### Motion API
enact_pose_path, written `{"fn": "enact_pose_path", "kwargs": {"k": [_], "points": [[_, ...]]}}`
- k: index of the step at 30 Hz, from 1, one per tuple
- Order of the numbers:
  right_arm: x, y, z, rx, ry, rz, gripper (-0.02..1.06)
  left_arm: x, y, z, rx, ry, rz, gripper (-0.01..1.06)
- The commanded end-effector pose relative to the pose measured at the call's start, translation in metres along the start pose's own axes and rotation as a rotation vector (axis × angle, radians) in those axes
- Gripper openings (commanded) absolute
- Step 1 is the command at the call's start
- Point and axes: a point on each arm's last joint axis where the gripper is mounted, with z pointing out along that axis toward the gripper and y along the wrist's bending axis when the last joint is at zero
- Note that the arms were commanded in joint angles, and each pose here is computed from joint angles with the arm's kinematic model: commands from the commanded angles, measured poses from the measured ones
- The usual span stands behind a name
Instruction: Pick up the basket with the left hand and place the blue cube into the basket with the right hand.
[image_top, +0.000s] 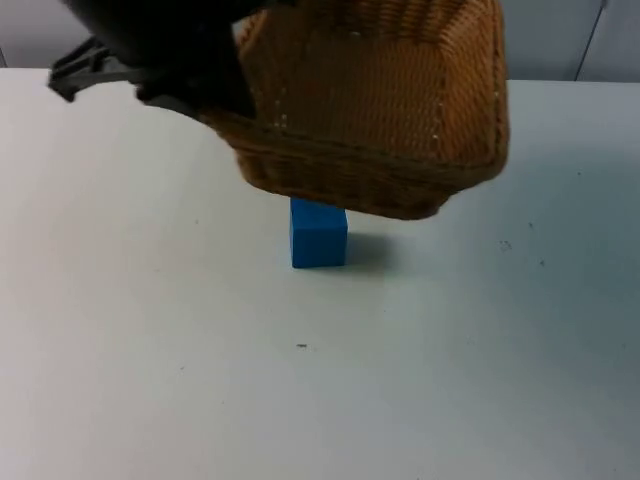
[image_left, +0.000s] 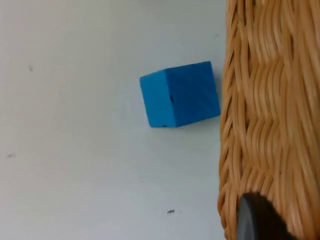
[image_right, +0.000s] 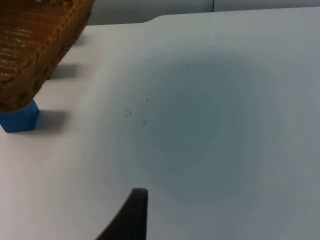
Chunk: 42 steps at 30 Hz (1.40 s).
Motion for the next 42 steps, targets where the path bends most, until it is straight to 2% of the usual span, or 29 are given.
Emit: {"fn": "enact_pose_path", "kwargs": {"k": [1,4,5,8,11,13,14,17,20,23,31,37,42], "points": [[0.001,-0.001,0.001,0.008,-0.003,-0.001,1.04,0.002,0.004,-0.024,0.034,-0.098,-0.016,0.0],[0.001,-0.001,0.001,0.008,-0.003,-0.001,1.04,0.022,0.038,-0.054,-0.015,-0.121,-0.044,0.0],[0.001,-0.001,0.001,0.008,-0.003,-0.001,1.04,0.022,0.038,-0.054,-0.015,-0.121,-0.044,0.0],[0.001,-0.001,0.001,0.008,-0.003,-0.001,1.04,0.041,0.066,-0.079,-0.058,-0.156,-0.088,0.0],[0.001,0.0,0.001,0.006,-0.003,0.0,1.04,0.052,0.08,-0.094,-0.079,-0.177,-0.099,0.0],[0.001,0.0,0.001,0.005,-0.003,0.001,1.04,0.065,0.094,-0.105,-0.086,-0.177,-0.112,0.0],[0.001,0.0,0.001,0.005,-0.003,0.001,1.04,0.065,0.094,-0.105,-0.086,-0.177,-0.112,0.0],[0.001,0.0,0.001,0.002,-0.003,0.002,1.04,0.08,0.111,-0.115,-0.046,-0.166,-0.144,0.0],[0.001,0.0,0.001,-0.001,-0.003,0.004,1.04,0.087,0.118,-0.116,-0.008,-0.178,-0.161,0.0],[0.001,0.0,0.001,-0.001,-0.003,0.004,1.04,0.098,0.126,-0.115,0.021,-0.139,-0.15,0.0],[0.001,0.0,0.001,-0.001,-0.003,0.004,1.04,0.121,0.148,-0.11,0.013,-0.128,-0.181,0.0],[0.001,0.0,0.001,-0.001,-0.003,0.004,1.04,0.123,0.151,-0.111,0.002,-0.128,-0.135,0.0],[-0.002,0.002,-0.002,-0.022,-0.014,0.035,1.04,0.122,0.151,-0.111,0.003,-0.134,-0.14,0.0]]}}
